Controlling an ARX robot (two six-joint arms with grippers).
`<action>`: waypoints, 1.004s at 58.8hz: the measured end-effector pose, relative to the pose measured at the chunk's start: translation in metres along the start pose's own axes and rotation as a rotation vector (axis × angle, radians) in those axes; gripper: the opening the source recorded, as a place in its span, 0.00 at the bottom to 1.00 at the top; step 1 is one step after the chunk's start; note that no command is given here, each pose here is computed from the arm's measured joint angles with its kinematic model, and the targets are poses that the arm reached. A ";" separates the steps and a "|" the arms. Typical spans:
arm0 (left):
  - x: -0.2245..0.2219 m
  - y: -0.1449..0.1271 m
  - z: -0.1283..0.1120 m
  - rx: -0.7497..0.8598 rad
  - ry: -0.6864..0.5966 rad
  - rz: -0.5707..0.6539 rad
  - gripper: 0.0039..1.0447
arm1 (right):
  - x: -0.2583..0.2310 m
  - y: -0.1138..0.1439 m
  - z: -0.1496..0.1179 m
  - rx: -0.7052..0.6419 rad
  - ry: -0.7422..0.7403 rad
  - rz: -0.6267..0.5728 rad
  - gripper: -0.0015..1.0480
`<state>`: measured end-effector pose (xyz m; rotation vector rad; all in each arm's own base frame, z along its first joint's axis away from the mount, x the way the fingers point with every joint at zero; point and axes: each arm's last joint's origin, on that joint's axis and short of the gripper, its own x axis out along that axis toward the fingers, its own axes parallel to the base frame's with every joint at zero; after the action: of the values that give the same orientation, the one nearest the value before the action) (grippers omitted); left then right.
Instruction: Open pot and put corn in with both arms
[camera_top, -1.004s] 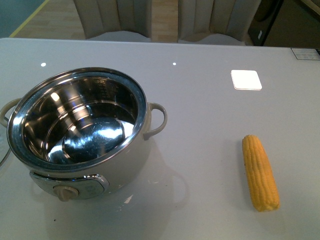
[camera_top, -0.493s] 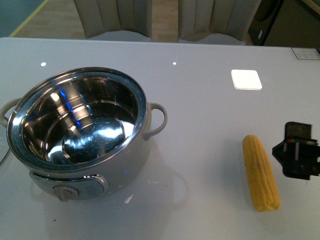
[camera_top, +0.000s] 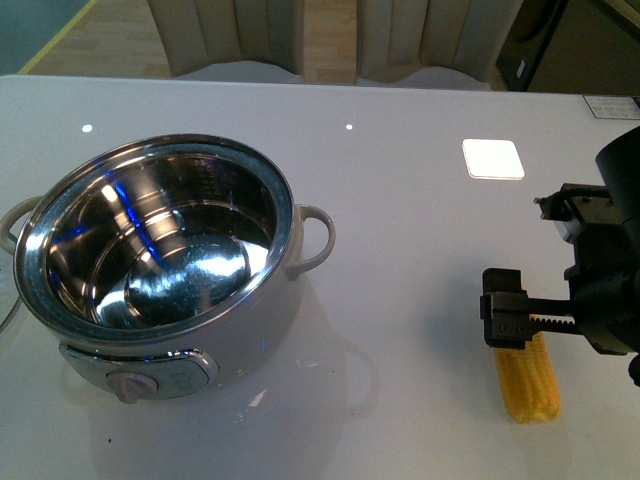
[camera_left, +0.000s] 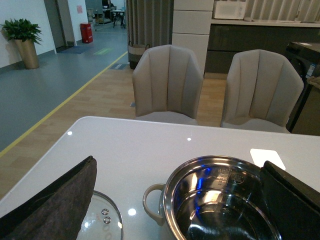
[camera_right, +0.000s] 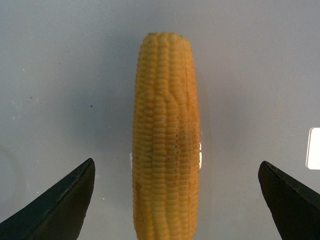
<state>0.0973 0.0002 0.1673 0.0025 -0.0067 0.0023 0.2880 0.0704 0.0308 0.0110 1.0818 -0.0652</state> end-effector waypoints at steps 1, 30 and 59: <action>0.000 0.000 0.000 0.000 0.000 0.000 0.93 | 0.003 0.000 0.000 0.001 0.003 0.003 0.91; 0.000 0.000 0.000 0.000 0.000 0.000 0.93 | 0.038 0.003 -0.014 0.026 0.116 0.058 0.75; 0.000 0.000 0.000 0.000 0.000 0.000 0.93 | 0.010 0.007 -0.006 0.092 0.073 0.178 0.23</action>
<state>0.0973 0.0002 0.1673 0.0025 -0.0067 0.0023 0.2877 0.0768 0.0188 0.1937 1.1457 0.0463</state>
